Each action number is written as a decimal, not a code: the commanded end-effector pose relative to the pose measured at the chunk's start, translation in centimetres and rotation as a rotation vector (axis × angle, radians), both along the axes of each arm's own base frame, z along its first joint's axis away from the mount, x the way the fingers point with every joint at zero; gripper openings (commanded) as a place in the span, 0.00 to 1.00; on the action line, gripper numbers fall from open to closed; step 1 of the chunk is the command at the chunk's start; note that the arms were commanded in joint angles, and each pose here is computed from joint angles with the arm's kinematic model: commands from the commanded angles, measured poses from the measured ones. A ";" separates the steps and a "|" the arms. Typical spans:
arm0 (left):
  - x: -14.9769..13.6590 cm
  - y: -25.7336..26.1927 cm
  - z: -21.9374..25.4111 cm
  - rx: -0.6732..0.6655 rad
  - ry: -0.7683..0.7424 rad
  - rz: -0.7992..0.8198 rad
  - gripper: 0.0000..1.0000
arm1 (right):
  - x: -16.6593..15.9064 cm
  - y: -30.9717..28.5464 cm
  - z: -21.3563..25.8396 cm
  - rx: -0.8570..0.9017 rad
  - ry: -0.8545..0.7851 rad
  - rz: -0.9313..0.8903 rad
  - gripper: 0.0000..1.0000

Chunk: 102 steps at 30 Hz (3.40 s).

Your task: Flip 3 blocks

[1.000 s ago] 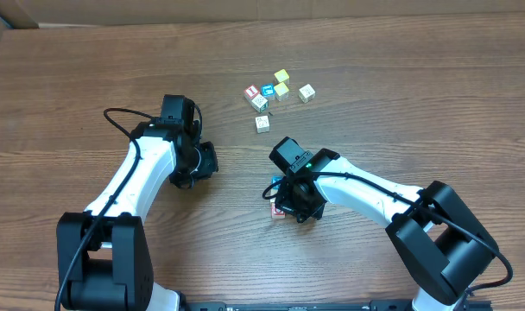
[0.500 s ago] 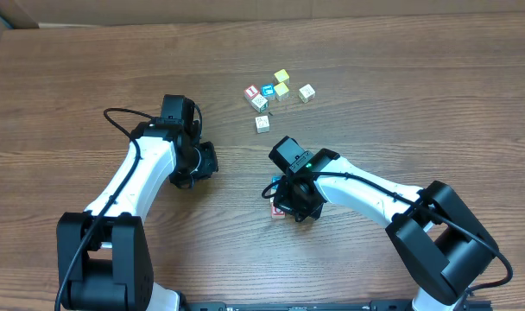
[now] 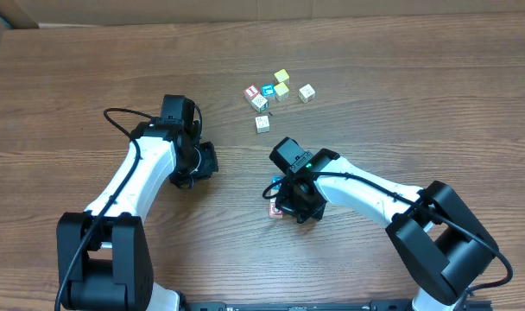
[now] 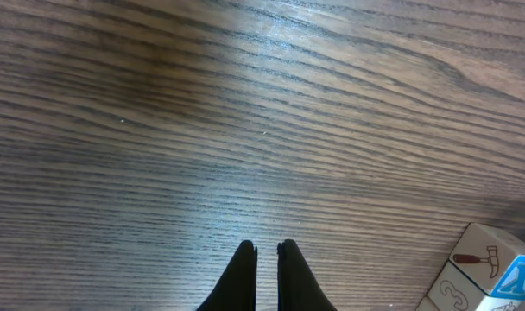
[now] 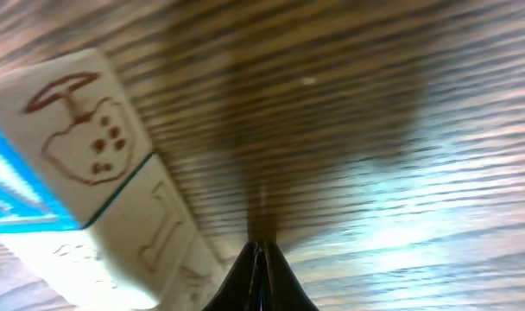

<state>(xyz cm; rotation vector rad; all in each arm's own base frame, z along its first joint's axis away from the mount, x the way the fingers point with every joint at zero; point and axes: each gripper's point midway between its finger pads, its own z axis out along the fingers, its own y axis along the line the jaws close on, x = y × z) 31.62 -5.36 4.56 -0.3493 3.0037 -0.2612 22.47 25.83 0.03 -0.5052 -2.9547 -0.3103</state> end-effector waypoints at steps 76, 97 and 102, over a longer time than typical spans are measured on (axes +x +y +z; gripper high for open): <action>5.1 -5.0 7.1 -0.166 -0.165 -0.091 1.00 | -11.3 -25.9 44.7 -0.140 -1.546 -0.118 1.00; 5.1 -5.0 7.1 -0.166 -0.165 -0.091 1.00 | -12.3 -26.2 37.9 -0.091 -1.787 -0.178 1.00; 5.1 -5.0 7.1 -0.166 -0.165 -0.091 1.00 | -9.9 -25.7 40.2 -0.056 -1.954 -0.223 1.00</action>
